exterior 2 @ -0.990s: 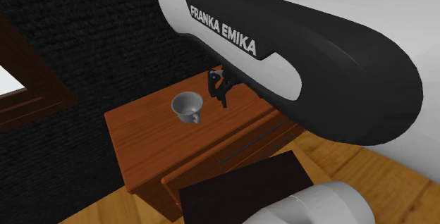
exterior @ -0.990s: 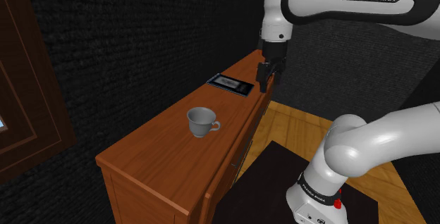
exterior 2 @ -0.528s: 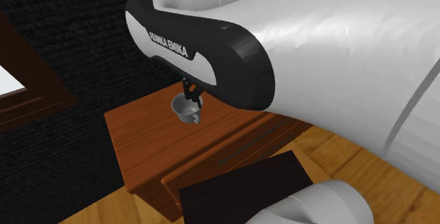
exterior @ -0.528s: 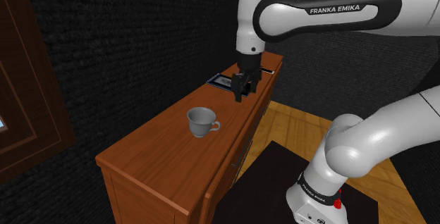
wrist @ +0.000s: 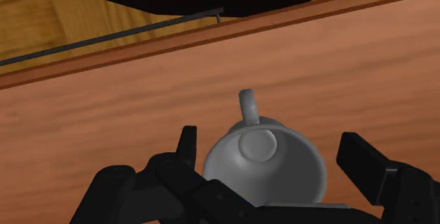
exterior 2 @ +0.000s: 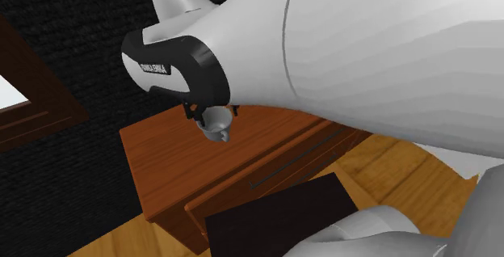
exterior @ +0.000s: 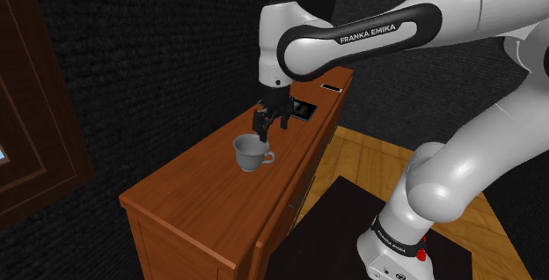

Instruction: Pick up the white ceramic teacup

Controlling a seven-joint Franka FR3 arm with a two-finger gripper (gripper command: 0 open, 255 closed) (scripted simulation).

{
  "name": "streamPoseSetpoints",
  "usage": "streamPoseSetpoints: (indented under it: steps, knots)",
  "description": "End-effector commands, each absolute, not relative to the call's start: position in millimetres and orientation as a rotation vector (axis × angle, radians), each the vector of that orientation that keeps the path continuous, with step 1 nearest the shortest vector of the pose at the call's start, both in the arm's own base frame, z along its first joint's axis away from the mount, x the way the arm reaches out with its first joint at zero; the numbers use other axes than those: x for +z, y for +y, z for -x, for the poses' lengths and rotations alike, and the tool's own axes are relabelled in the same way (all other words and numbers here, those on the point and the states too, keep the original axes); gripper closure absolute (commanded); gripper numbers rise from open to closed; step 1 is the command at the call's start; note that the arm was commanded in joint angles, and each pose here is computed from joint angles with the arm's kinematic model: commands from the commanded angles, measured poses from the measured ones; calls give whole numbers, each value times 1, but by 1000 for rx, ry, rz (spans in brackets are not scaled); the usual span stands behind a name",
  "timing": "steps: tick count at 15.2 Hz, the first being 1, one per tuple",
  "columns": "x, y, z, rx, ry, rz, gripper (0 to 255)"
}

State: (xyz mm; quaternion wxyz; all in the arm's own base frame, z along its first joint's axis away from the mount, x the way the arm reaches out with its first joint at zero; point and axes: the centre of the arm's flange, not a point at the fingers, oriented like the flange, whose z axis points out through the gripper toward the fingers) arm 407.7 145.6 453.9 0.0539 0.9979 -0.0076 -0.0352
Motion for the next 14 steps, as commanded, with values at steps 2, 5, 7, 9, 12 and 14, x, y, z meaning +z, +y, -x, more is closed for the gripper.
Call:
streamPoseSetpoints:
  steps: [2,5,7,9,12,14]
  knots:
    - [437,168,-434,-75,-4,-3030,0]
    - [418,193,-456,-45,15,-3027,0]
    - [410,204,-465,-32,23,-3026,0]
    - [400,204,-465,-32,23,-3026,0]
    - [384,204,-465,-32,23,-3026,0]
    - [370,204,-465,-32,23,-3026,0]
